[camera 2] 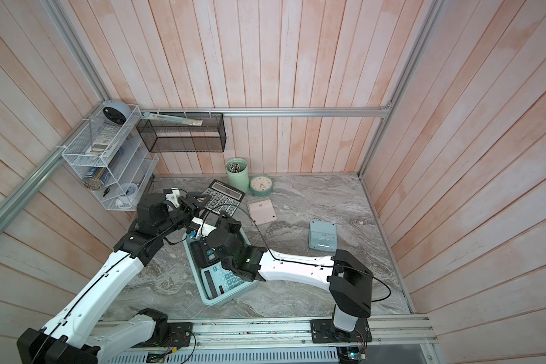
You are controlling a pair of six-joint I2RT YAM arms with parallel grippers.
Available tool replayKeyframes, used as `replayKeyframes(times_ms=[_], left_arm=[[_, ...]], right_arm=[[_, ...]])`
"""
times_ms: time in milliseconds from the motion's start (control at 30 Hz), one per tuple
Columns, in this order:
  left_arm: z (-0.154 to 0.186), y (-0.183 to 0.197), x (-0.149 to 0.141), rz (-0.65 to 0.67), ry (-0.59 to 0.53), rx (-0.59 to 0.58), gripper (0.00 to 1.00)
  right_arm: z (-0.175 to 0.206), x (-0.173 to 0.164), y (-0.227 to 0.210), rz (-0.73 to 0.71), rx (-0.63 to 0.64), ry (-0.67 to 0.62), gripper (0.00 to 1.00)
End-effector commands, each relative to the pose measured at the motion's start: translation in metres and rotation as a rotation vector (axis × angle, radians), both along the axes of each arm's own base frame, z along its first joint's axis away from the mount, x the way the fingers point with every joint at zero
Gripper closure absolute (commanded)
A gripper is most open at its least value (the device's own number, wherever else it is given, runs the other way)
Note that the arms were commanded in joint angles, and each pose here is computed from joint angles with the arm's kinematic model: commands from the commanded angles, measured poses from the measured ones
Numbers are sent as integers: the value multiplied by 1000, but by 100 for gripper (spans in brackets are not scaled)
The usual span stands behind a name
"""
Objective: Put the calculator in the storage box
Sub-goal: Pick up the calculator from the center of the board.
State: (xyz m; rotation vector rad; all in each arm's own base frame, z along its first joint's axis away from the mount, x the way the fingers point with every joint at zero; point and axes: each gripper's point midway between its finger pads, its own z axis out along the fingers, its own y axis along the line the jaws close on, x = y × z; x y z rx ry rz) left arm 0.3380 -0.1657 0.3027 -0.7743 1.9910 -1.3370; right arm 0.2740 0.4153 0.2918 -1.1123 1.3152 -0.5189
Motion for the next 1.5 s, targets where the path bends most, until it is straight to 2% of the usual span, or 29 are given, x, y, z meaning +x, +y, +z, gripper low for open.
replayKeyframes(times_ms=[0,267,600,733,767,800,900,1033,1200,1467], left_arm=[[-4,-4,5,-7,-2,0,60],[-17,-8,10,-13,21,10,61],[-21,-9,12,-14,24,9,100],[-16,-8,13,-9,7,16,100],[-15,-7,13,-8,3,22,100],[-14,-6,14,-7,-2,33,100],[-12,-3,15,-7,-13,86,100],[-11,2,17,-19,-23,134,100],[-10,11,15,-47,-43,155,100],[-6,13,-8,-224,-91,154,100]], right_arm=[[23,-5,4,-11,85,-56,100],[21,-12,12,10,90,-65,100],[17,-16,13,22,101,-56,100],[13,-16,12,18,96,-38,100],[12,-16,11,18,102,-31,94],[11,-17,10,20,105,-19,82],[8,-20,4,24,129,39,58],[7,-24,-15,12,191,151,35],[11,-21,-55,-20,358,346,22],[7,1,-116,-4,764,862,21]])
